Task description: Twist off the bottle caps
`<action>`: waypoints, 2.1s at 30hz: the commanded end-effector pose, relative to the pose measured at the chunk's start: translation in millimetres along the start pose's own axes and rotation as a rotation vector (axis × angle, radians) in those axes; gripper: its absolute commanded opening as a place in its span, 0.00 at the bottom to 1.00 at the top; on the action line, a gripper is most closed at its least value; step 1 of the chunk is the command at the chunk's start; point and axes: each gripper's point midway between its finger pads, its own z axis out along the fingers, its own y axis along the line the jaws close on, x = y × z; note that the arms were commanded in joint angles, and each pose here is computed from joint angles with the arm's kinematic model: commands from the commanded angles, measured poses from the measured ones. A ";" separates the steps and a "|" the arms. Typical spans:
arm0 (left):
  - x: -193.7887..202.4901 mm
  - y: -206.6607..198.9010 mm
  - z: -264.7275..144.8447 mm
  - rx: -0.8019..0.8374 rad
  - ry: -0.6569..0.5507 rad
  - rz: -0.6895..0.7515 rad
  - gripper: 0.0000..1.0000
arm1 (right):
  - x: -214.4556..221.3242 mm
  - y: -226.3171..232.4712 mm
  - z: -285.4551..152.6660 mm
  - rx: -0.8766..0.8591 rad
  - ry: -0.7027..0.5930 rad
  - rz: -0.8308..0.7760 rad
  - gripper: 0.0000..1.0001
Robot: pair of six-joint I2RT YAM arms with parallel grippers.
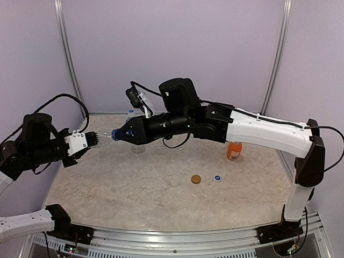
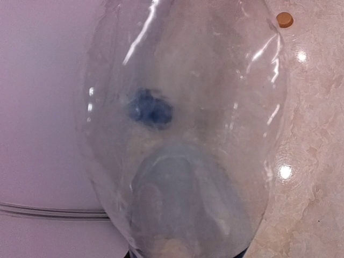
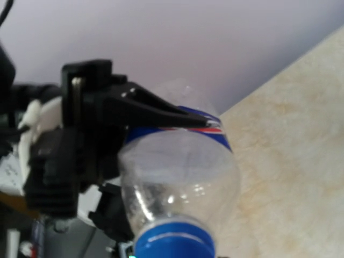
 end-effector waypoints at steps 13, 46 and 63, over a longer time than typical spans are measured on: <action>-18.6 -64.3 -34.5 0.375 -0.113 -0.069 0.18 | 36.2 43.0 7.2 0.106 0.117 -0.721 0.00; 4.9 -109.4 -41.1 0.545 -0.053 -0.070 0.15 | 0.3 -3.2 -99.6 0.859 -0.053 -1.224 0.00; 2.0 -95.7 -33.6 0.465 -0.064 -0.127 0.17 | 175.2 -324.9 -173.8 1.058 0.584 0.176 0.00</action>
